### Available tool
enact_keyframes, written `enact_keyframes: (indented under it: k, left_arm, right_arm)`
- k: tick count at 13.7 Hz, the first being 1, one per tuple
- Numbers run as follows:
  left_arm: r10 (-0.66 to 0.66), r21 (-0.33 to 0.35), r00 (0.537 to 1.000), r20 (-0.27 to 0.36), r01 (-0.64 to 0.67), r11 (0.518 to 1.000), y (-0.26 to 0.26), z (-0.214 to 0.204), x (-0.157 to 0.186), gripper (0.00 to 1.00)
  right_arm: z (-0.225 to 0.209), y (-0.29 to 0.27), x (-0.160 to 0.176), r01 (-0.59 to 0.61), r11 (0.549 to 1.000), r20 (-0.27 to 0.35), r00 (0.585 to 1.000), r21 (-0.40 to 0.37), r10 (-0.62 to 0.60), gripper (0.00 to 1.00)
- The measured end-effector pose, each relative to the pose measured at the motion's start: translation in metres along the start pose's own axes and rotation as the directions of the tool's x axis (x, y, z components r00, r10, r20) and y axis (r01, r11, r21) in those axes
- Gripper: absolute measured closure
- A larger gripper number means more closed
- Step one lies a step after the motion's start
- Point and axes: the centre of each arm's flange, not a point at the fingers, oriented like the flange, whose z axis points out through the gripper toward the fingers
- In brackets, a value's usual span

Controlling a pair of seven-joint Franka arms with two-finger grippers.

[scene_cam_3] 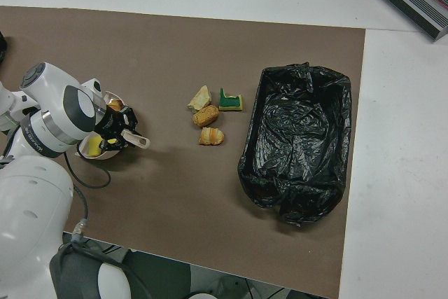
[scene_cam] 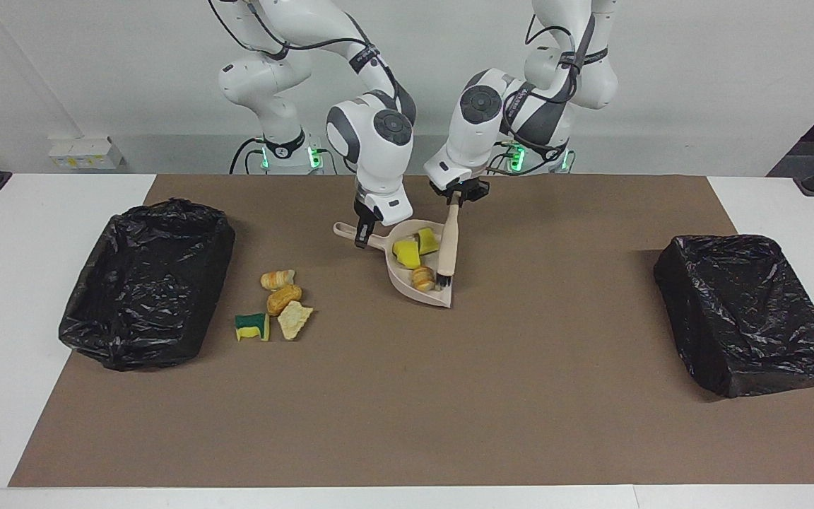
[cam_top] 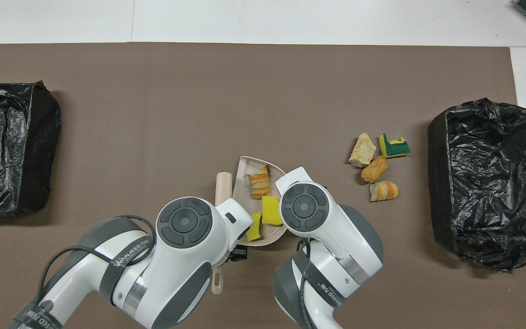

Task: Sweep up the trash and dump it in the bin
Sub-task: 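Sweep the remaining bread piece into the dustpan with the brush, then carry the dustpan to the trash bag nearest the right gripper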

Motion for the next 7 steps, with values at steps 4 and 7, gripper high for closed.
enact_keyframes:
  k: [4,7]
  left_arm:
    - [-0.083,0.001,0.996,0.016,0.083,0.997,-0.02,0.001,0.006,0.74]
    - [-0.112,-0.004,0.994,0.004,0.112,0.994,-0.018,0.004,0.004,0.74]
  right_arm:
    - [-0.017,0.012,-0.024,-0.082,0.996,-0.008,0.997,0.03,0.082,0.67]
    - [-0.047,0.035,-0.077,-0.189,0.975,0.015,0.982,0.114,0.188,0.67]
